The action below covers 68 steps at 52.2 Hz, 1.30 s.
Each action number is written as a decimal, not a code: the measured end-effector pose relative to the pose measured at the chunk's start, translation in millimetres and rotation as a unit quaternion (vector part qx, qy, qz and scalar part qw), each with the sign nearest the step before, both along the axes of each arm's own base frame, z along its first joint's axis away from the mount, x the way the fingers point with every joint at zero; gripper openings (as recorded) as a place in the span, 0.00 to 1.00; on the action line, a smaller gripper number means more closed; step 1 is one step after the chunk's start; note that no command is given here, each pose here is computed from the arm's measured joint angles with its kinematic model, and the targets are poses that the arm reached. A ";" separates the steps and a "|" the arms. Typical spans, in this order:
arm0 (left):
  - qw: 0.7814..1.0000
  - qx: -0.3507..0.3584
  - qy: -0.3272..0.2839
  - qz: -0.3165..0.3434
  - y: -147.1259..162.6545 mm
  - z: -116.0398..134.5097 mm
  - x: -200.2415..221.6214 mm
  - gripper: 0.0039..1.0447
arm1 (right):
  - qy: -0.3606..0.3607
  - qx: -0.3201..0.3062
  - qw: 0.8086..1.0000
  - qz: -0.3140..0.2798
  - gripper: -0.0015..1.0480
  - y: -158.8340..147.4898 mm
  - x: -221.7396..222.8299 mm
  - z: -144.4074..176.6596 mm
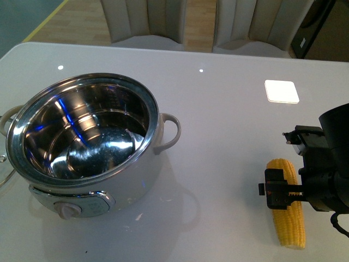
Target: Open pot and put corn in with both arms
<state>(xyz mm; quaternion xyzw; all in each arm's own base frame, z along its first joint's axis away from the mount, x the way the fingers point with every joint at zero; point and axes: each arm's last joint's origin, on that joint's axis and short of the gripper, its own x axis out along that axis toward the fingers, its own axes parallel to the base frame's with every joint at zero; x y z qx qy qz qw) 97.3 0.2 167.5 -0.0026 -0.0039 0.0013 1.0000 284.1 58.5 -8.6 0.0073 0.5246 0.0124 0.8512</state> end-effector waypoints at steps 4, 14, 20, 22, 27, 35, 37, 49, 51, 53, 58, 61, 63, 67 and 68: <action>1.000 0.000 0.000 0.000 0.0 0.0 0.0 0.93 | 0.002 0.001 1.000 0.006 0.51 0.6 0.5 0.0; 1.000 0.000 0.000 0.000 0.0 0.0 0.0 0.93 | 0.006 0.005 1.000 0.014 0.30 0.0 1.3 1.7; 1.000 0.000 0.000 0.000 0.0 0.0 0.0 0.93 | 0.003 0.018 1.000 0.015 0.25 -1.7 1.8 9.7; 1.000 0.000 0.000 0.000 0.0 0.0 0.0 0.93 | 0.000 0.023 1.000 0.016 0.23 -2.2 2.1 14.5; 1.000 0.000 0.000 0.000 0.0 0.0 0.0 0.93 | -0.015 0.042 0.999 0.015 0.21 -2.4 4.6 30.5; 1.000 0.000 0.000 0.000 0.0 0.0 0.0 0.93 | -0.052 0.089 0.995 0.015 0.19 2.9 8.4 67.2; 1.000 0.000 0.000 0.000 0.0 0.0 0.0 0.93 | -0.058 0.100 0.993 0.017 0.19 5.5 8.4 75.0; 1.000 0.000 0.000 0.000 0.0 0.0 0.0 0.93 | -0.092 0.208 0.973 0.049 0.17 53.2 14.5 137.4; 1.000 0.000 0.000 0.000 0.0 0.0 0.0 0.93 | -0.093 0.222 0.969 0.054 0.16 64.2 16.8 145.6; 1.000 0.000 0.000 0.000 0.0 0.0 0.0 0.93 | -0.094 0.231 0.967 0.057 0.16 70.9 18.2 150.3; 1.000 0.000 0.000 0.000 0.0 0.0 0.0 0.93 | -0.093 0.255 0.960 0.065 0.15 89.5 22.4 162.5; 1.000 0.000 0.000 0.000 0.0 0.0 0.0 0.93 | -0.092 0.272 0.955 0.070 0.15 103.7 26.6 170.3; 1.000 0.000 0.000 0.000 0.0 0.0 0.0 0.93 | -0.092 0.280 0.953 0.072 0.14 111.6 29.3 173.6; 1.000 0.000 0.000 0.000 0.0 0.0 0.0 0.93 | -0.083 0.293 0.950 0.075 0.14 127.7 37.1 175.3; 1.000 0.000 0.000 0.000 0.0 0.0 0.0 0.93 | -0.079 0.295 0.949 0.075 0.14 131.1 38.7 174.7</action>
